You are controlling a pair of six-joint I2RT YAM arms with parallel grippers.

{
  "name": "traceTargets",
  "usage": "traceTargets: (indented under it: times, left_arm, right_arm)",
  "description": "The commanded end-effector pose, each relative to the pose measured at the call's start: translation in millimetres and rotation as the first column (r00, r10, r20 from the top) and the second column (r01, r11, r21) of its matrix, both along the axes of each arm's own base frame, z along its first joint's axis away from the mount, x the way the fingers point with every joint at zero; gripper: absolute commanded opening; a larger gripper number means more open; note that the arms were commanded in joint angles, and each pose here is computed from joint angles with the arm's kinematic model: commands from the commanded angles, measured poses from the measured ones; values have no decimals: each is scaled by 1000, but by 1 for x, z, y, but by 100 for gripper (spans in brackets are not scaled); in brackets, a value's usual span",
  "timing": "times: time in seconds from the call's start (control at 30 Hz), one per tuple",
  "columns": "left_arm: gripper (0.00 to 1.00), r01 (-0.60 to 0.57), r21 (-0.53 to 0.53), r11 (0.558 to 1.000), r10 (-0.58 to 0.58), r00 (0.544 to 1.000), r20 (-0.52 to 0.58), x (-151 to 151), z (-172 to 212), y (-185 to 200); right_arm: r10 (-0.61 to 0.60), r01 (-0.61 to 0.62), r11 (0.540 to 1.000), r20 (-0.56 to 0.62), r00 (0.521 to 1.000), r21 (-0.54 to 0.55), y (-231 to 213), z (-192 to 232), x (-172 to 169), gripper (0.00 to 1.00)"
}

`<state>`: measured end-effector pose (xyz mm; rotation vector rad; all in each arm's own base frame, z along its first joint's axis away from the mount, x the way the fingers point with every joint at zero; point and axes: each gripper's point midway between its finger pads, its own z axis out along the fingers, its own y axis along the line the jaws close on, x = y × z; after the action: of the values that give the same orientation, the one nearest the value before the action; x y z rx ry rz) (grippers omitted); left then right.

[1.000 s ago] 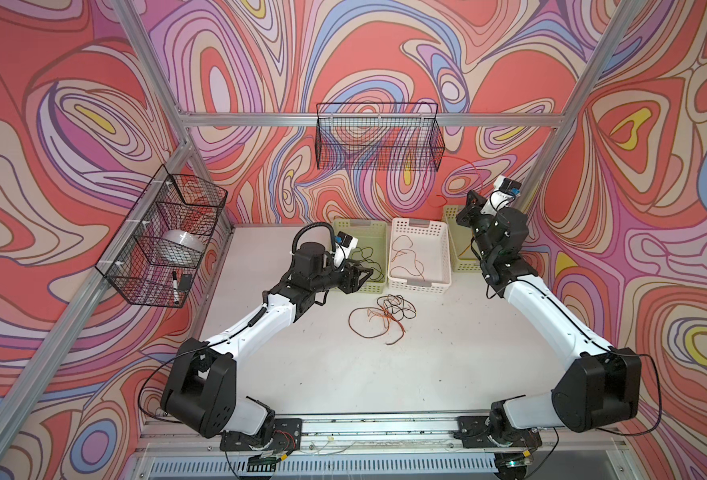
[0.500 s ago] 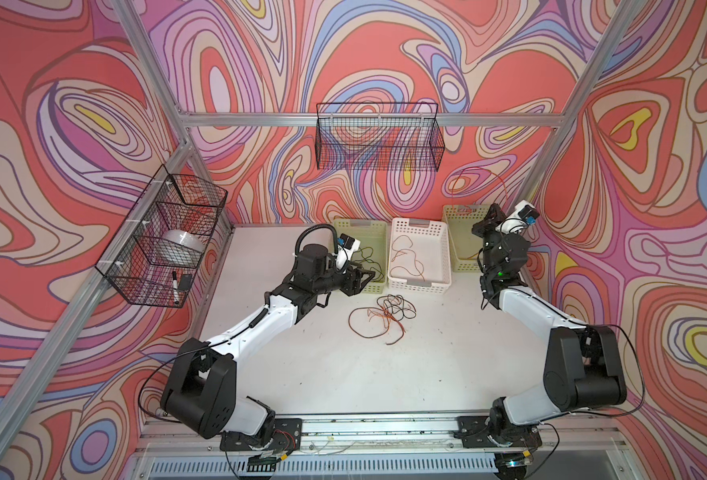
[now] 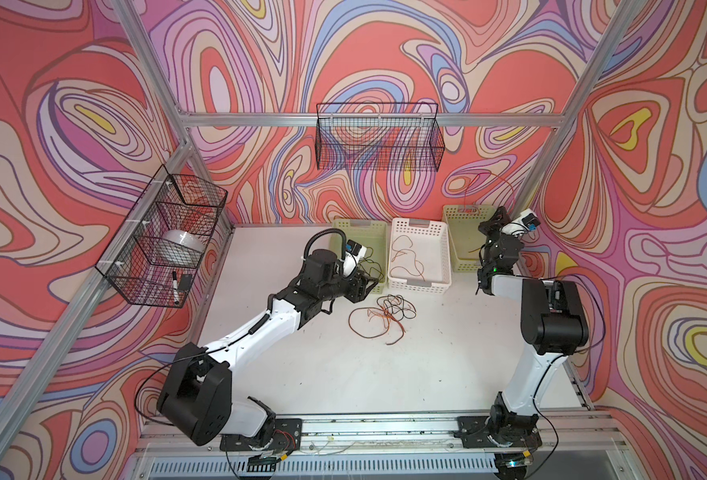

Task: Untangle the cables
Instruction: 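Drop the red wire into the far green basket while left moves to tangle, then move the right gripper back over the tangle beside the left gripper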

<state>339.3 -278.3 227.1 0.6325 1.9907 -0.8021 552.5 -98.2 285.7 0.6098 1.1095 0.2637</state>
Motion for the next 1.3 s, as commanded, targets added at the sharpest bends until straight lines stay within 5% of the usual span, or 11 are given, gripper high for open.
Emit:
traceTargets:
  times: [0.0, 0.23, 0.47, 0.73, 1.07, 1.27]
  left_arm:
    - [57, -34, 46, 998, 34, 999, 5, -6, 1, 7]
    - [54, -61, 94, 994, 63, 998, -20, -19, -17, 12]
    - [54, -80, 133, 988, 86, 996, -38, -32, -34, 21]
    - [57, -37, 192, 981, 48, 998, -51, -38, -54, 22]
    - [57, 75, 219, 973, -62, 996, -66, -39, -80, 5]
    - [56, 121, 228, 966, -104, 991, -87, -39, -102, -3]
  right_arm:
    - [21, -22, 999, 22, 1000, 44, -10, -5, 15, 0]
    - [67, -59, 996, -116, 991, 73, -10, -72, 39, 0]
    - [95, -92, 995, -321, 942, 24, -2, -106, 49, 47]
    - [113, -149, 988, -461, 880, -43, 10, -97, 19, 81]
    - [165, -223, 972, -447, 879, -80, 35, -63, -39, 92]
    - [211, -312, 945, -543, 813, -100, 81, -78, -91, 87]
